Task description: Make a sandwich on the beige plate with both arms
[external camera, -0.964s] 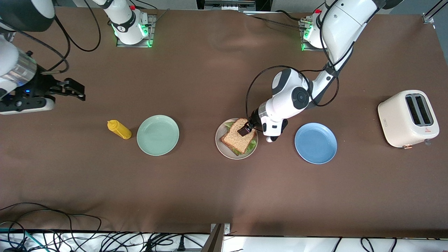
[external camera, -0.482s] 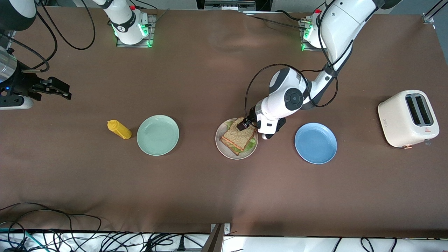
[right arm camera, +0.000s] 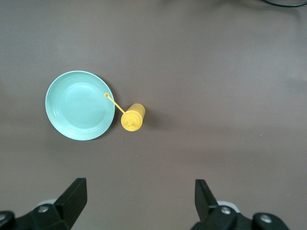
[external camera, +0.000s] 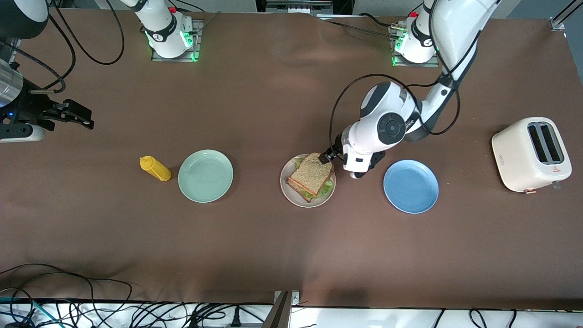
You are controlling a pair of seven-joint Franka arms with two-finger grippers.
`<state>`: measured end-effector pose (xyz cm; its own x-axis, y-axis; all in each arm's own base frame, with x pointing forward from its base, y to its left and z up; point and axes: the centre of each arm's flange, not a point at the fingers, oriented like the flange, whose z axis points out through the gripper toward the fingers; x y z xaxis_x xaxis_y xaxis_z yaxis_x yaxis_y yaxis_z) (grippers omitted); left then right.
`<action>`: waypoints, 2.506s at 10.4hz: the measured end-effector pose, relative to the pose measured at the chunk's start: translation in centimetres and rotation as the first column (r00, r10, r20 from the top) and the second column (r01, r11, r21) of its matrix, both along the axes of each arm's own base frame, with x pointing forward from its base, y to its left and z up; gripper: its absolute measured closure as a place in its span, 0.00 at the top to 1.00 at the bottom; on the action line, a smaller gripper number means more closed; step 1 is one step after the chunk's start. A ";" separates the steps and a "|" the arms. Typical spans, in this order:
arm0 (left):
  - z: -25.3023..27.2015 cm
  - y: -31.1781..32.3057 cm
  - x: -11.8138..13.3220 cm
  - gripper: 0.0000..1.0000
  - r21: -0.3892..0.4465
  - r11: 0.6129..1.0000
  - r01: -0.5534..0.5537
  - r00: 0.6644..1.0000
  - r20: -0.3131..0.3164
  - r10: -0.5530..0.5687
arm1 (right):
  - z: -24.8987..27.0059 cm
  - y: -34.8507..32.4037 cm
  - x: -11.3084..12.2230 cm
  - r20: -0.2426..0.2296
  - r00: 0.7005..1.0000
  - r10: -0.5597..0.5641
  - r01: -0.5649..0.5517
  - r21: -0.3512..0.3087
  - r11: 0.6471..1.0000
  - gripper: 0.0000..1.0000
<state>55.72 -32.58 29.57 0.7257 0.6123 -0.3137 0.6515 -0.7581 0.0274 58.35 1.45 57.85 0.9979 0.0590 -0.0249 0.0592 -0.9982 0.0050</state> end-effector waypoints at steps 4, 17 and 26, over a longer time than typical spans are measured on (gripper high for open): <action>7.8 8.4 2.5 1.00 0.091 0.994 0.060 0.996 0.060 -0.066 | 0.4 -0.2 0.0 0.007 1.000 -0.003 0.003 0.000 1.000 1.00; 31.9 38.4 5.1 1.00 0.190 0.884 0.427 0.886 0.108 -0.451 | 1.8 -1.4 -0.6 0.008 1.000 -0.018 0.018 -0.001 1.000 1.00; 28.0 38.1 4.7 1.00 0.131 0.874 0.468 0.881 0.017 -0.474 | 2.0 -2.7 -0.7 0.007 0.999 -0.041 0.041 -0.002 0.999 1.00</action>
